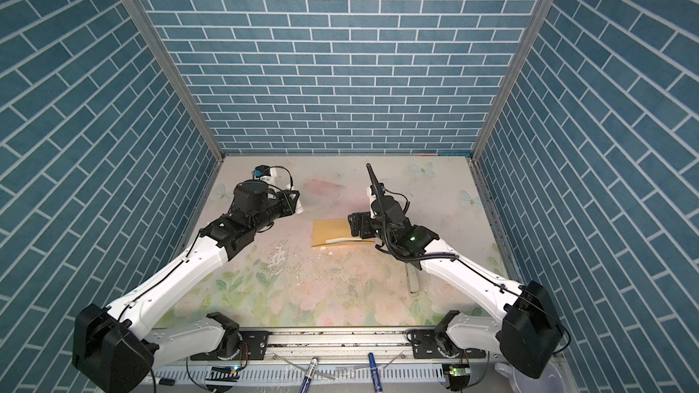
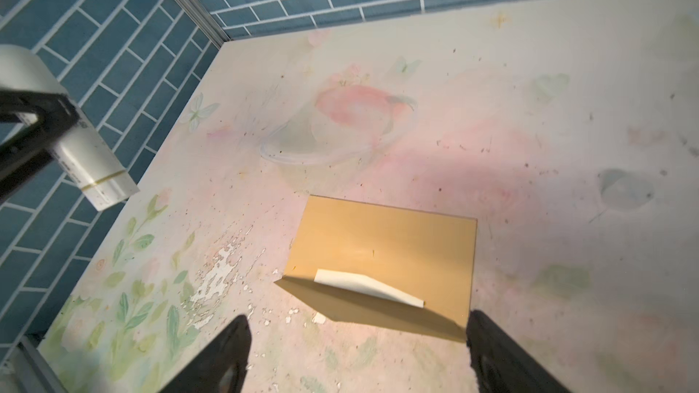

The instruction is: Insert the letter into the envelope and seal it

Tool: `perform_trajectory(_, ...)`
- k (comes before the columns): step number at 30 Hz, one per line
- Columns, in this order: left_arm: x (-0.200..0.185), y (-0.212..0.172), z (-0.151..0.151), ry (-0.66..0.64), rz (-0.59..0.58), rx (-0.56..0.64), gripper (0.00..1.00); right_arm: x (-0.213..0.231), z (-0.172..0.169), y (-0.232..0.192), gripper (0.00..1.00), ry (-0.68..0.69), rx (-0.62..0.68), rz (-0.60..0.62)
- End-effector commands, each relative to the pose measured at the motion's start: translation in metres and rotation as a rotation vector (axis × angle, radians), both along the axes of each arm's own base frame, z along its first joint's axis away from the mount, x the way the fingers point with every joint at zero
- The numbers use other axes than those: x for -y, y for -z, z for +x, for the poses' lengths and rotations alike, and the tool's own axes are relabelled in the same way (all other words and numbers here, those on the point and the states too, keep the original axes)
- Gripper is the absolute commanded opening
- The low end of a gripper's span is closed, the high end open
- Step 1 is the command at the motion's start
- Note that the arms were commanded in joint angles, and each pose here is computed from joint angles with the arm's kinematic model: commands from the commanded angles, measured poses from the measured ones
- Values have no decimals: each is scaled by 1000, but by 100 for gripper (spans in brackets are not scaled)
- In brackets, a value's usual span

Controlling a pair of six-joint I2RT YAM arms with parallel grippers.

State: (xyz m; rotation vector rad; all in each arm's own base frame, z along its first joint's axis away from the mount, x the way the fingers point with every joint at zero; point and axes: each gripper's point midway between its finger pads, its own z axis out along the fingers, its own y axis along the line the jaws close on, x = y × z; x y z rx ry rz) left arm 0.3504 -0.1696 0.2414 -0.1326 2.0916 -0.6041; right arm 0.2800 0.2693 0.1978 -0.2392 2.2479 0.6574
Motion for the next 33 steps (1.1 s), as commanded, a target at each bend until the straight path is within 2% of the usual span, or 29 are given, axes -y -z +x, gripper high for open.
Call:
perform_trajectory(1,1,-6,0,50,54,94,0,0,-3,13,89,147,-161,51)
perform_trajectory(7,-1,-5,-6,94,101,214,0,-5,-1,35,88,319,-325,161)
perform_trajectory(12,-1,-6,-13,137,146,280,0,-9,-6,52,86,493,-528,212)
perform_trajectory(22,0,-15,-19,154,139,307,0,-35,-22,77,83,600,-766,189)
perform_trajectory(33,-4,-2,-24,150,148,289,0,-59,-29,105,71,605,-882,148)
